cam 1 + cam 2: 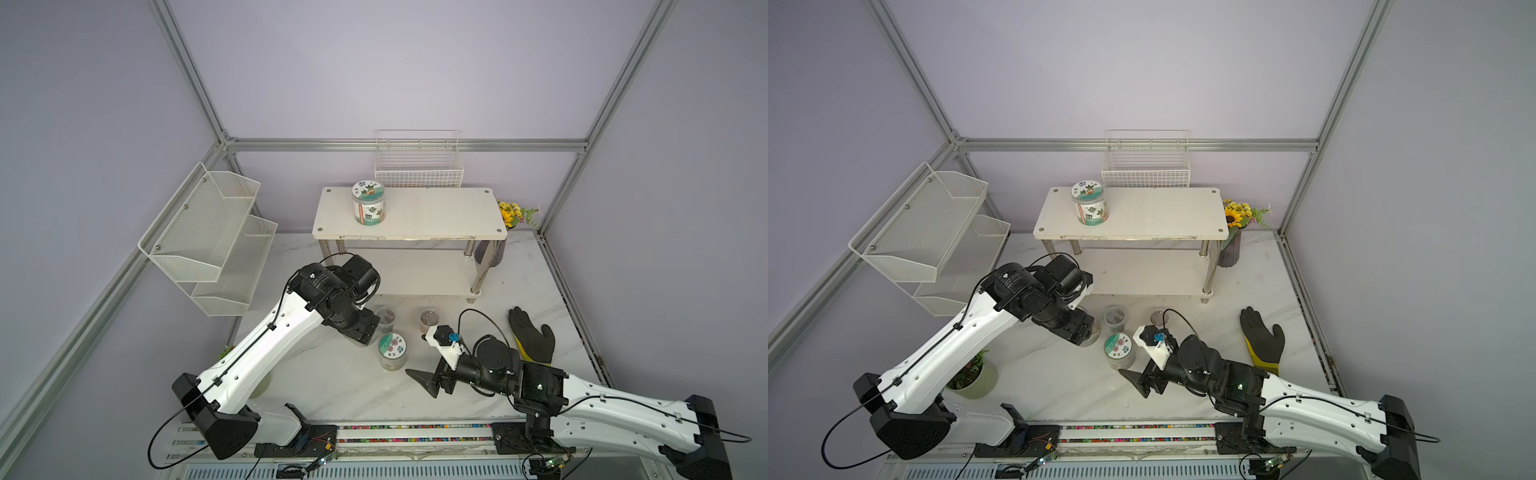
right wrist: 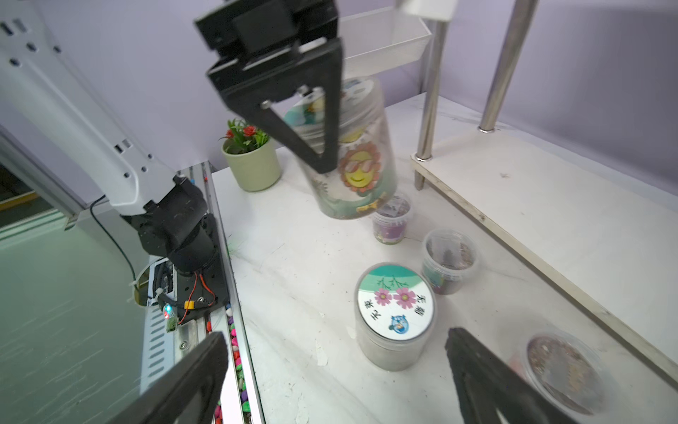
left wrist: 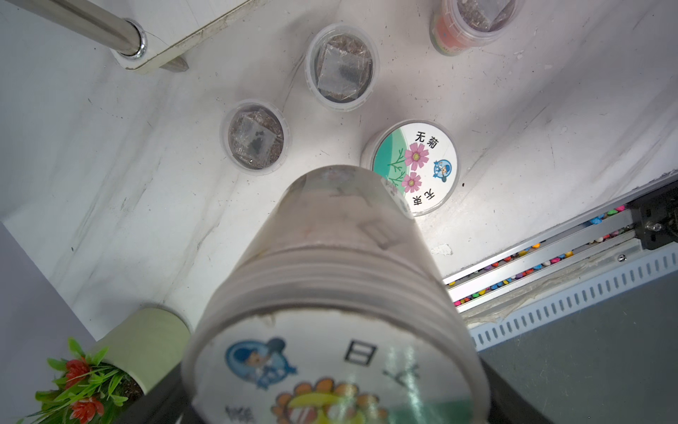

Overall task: Place the seed container on the shelf
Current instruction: Pick up the seed jar at the center of the board.

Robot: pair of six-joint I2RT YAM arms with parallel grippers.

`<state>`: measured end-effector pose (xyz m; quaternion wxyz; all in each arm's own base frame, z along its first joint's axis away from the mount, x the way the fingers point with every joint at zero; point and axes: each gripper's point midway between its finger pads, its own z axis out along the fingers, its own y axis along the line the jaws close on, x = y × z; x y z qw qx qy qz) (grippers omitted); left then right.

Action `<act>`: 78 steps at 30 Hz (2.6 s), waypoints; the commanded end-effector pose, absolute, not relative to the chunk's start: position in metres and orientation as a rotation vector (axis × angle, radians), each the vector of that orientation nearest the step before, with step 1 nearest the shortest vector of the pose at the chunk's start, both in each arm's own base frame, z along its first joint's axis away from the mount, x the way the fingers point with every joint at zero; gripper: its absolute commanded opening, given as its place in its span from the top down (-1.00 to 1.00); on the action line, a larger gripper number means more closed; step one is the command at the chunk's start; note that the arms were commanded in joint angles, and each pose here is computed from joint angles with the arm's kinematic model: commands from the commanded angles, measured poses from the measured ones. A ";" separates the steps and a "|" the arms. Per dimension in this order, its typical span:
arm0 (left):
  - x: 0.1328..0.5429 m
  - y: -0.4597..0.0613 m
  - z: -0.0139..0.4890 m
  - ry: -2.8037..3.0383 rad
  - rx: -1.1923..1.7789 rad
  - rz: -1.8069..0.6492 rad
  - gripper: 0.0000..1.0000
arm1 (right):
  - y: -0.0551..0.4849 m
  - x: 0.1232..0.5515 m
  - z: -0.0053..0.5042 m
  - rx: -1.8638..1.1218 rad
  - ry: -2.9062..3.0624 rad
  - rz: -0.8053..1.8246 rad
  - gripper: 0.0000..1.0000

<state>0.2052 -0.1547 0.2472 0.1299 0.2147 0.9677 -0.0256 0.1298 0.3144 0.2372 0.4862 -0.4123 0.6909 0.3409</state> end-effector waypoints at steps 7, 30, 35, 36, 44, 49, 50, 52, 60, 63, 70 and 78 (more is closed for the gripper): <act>0.206 -0.167 0.264 2.769 0.658 -0.180 0.11 | 0.349 0.120 0.265 -0.962 1.404 0.838 -0.95; 0.202 -0.180 0.275 2.754 0.649 -0.283 0.09 | 0.367 0.157 0.254 -0.858 1.268 0.674 -0.95; 0.201 -0.181 0.273 2.762 0.652 -0.278 0.09 | 0.368 0.167 0.255 -0.834 1.273 0.683 -0.95; 0.201 -0.182 0.272 2.762 0.651 -0.279 0.09 | 0.369 0.169 0.256 -0.831 1.275 0.686 -0.95; 0.200 -0.185 0.270 2.766 0.664 -0.276 0.07 | 0.379 0.179 0.256 -0.824 1.273 0.716 -0.95; 0.199 -0.186 0.270 2.766 0.664 -0.276 0.06 | 0.383 0.186 0.255 -0.801 1.277 0.724 -0.95; 0.199 -0.186 0.269 2.768 0.667 -0.274 0.05 | 0.384 0.187 0.256 -0.795 1.279 0.727 -0.95; 0.198 -0.187 0.269 2.767 0.669 -0.276 0.05 | 0.386 0.189 0.255 -0.791 1.283 0.728 -0.95; 0.196 -0.190 0.268 2.764 0.685 -0.282 0.04 | 0.395 0.199 0.251 -0.768 1.301 0.722 -0.95; 0.196 -0.190 0.267 2.765 0.687 -0.281 0.04 | 0.398 0.201 0.250 -0.764 1.303 0.724 -0.95; 0.195 -0.192 0.265 2.768 0.692 -0.288 0.03 | 0.402 0.206 0.250 -0.755 1.302 0.720 -0.95; 0.193 -0.195 0.264 2.769 0.702 -0.301 0.03 | 0.404 0.212 0.250 -0.736 1.303 0.714 -0.95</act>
